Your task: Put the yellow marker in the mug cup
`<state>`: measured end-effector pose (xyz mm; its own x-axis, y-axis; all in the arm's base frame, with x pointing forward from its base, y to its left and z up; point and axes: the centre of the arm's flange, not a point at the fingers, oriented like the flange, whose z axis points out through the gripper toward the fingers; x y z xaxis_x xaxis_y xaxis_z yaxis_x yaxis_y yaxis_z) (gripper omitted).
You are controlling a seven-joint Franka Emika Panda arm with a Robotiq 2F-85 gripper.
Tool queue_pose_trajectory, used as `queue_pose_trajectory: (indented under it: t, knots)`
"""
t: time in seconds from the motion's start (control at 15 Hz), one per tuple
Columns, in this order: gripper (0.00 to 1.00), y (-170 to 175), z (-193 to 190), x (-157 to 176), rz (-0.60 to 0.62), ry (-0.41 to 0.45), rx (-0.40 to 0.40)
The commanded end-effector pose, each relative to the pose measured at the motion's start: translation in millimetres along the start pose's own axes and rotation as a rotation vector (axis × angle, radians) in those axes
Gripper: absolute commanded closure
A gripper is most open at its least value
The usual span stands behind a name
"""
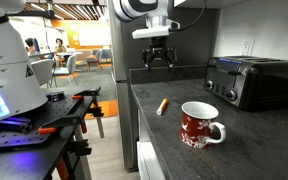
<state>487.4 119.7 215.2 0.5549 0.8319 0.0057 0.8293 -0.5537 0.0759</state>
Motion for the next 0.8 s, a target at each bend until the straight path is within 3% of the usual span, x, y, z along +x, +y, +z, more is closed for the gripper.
queue_pose_trajectory:
  t: [0.0,0.33,0.73]
  knots:
    - [0.0,11,35,-7,-0.053,0.066,0.018]
    - [0.0,16,81,-15,-0.048,0.087,0.073]
    - [0.0,35,106,-20,0.004,0.084,0.108]
